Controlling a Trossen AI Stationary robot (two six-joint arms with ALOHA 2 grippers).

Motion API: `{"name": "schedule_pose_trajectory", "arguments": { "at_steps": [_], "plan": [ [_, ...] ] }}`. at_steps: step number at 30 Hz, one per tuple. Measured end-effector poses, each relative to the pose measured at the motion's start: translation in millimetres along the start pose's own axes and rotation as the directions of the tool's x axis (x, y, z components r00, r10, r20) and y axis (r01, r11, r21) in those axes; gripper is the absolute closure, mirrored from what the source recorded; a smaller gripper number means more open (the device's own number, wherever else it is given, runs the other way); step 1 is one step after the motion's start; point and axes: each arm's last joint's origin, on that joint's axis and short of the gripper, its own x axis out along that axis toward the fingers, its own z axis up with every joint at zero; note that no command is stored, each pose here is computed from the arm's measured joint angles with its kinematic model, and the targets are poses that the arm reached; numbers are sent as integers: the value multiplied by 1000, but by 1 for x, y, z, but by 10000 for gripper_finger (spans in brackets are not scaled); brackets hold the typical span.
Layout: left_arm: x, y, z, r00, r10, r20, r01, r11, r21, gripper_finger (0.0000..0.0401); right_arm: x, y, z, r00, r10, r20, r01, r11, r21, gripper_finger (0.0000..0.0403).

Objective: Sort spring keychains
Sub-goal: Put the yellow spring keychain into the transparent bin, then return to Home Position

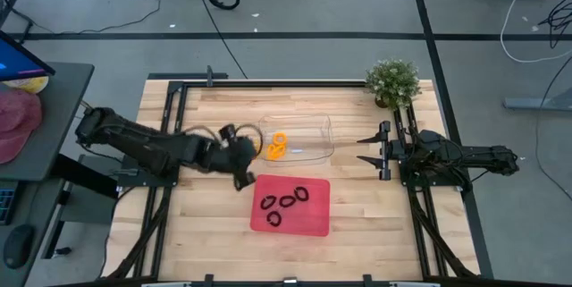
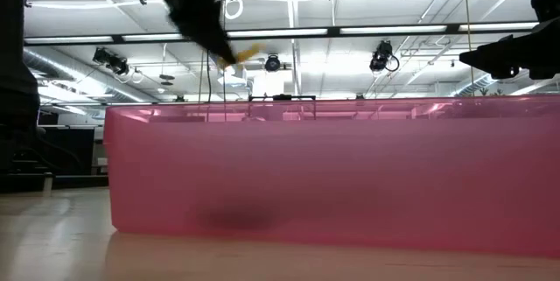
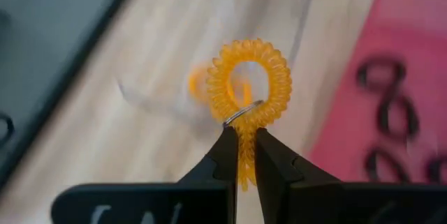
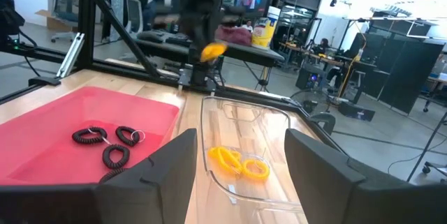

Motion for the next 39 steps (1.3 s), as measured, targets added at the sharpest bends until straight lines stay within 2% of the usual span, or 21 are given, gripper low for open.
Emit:
{"name": "schedule_pose_trajectory", "arguments": {
  "at_steps": [5,8,10,13,19,23,27,32,36,39],
  "plan": [
    [-1,19,46,986,-51,159,51,999,6,376,0,0,0,1000,0,0,0,1000,0,181],
    [10,34,59,975,-82,206,87,996,-15,375,0,0,0,1000,0,0,0,1000,0,181],
    [20,44,64,972,-64,224,75,996,-43,358,0,0,0,1000,0,-1,0,1000,0,181],
    [31,55,65,979,-45,199,58,997,-56,293,0,0,0,1000,0,0,0,1000,0,181],
    [35,58,65,972,-150,178,161,986,-48,143,0,0,0,1000,0,0,0,1000,0,181],
    [33,54,65,971,-164,176,176,983,-52,89,0,0,0,1000,0,0,0,1000,0,181],
    [31,48,61,968,-206,143,213,977,-34,68,0,0,0,1000,0,0,0,1000,0,181],
    [27,37,52,971,-223,84,222,975,23,65,0,0,0,1000,0,0,0,1000,0,181],
    [34,26,38,954,-254,159,254,967,20,65,0,0,0,1000,0,0,0,1000,0,181],
    [40,26,20,918,-298,261,307,952,9,65,0,0,0,1000,0,0,0,1000,0,181]
  ]
}}
